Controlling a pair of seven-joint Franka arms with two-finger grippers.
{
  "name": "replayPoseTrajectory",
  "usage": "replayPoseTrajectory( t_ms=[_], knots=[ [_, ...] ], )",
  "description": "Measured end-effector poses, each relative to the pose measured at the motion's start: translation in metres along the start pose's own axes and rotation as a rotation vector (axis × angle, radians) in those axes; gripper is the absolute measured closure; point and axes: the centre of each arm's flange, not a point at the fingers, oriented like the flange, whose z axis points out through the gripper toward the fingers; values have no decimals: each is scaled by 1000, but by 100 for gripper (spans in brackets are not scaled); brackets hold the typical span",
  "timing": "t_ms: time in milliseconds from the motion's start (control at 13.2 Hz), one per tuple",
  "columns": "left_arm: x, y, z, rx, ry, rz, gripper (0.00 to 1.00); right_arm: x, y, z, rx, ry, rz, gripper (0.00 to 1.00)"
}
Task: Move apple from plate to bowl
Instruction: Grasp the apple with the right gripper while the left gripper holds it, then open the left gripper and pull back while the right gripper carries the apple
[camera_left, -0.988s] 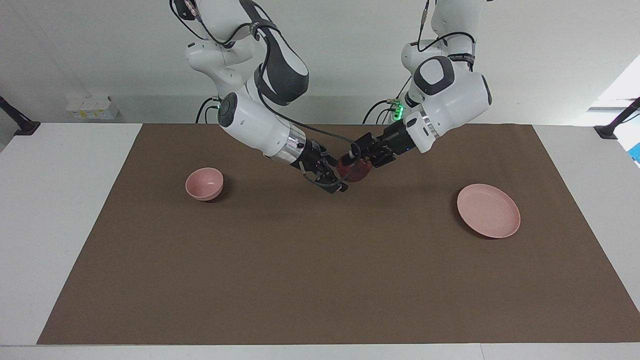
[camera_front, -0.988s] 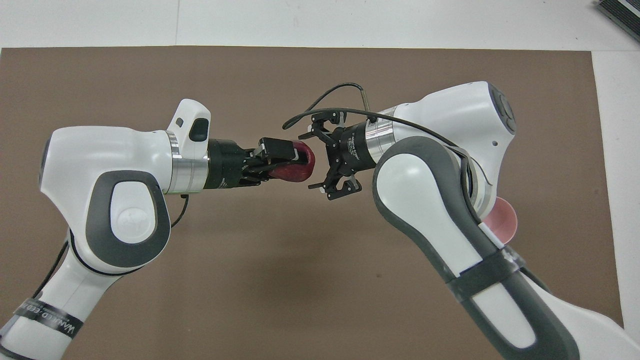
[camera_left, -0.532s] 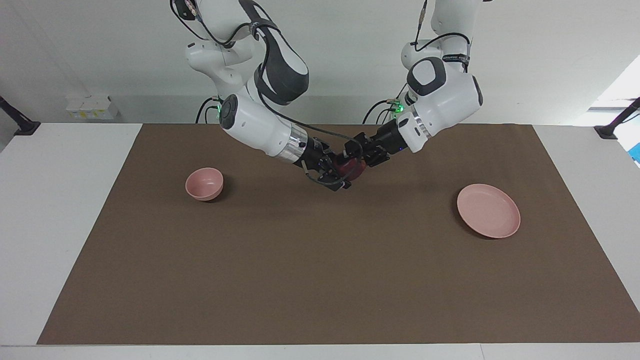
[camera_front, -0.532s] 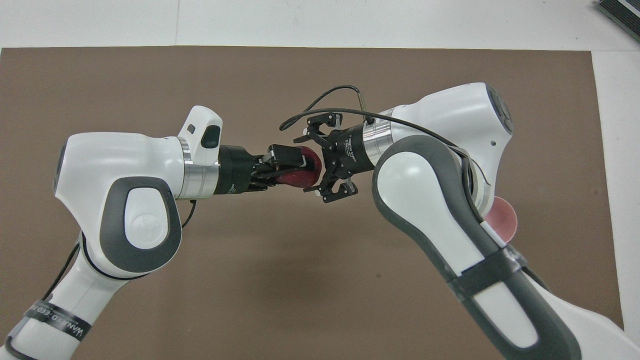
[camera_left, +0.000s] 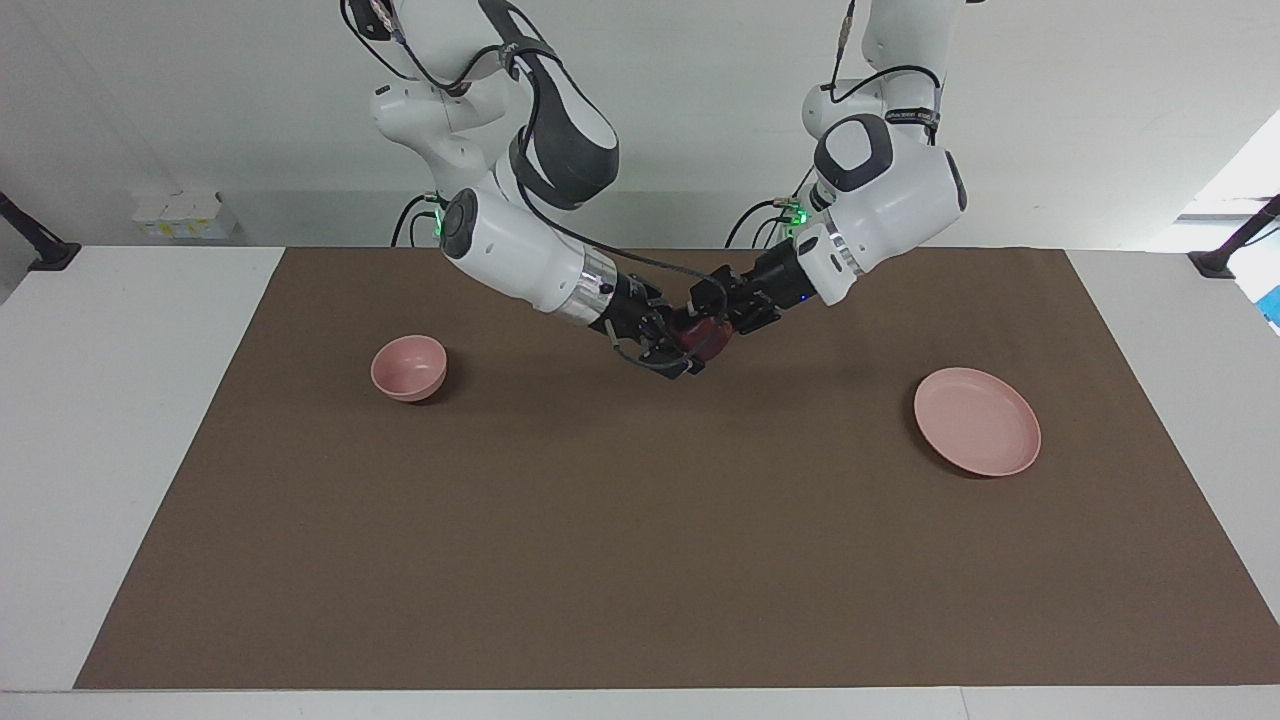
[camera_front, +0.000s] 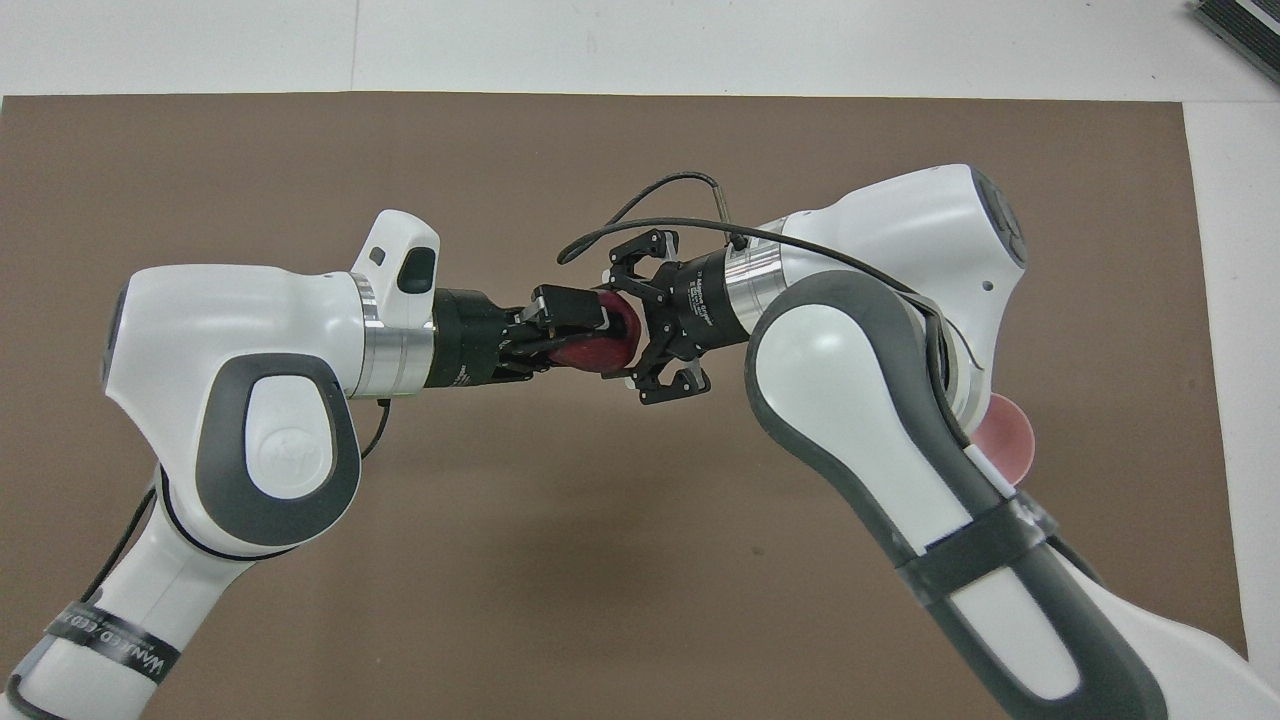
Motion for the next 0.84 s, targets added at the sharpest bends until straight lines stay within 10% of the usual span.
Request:
replayPoseTrajectory(
  t_ms=[228,836],
  knots=[
    [-8,13,-10,-7,17,-16,1,-2,-3,-6,11,1,-6,28],
    [-8,10,-79,278,102,77,0,-2,6,-65,-45,256,-217,28]
  ],
)
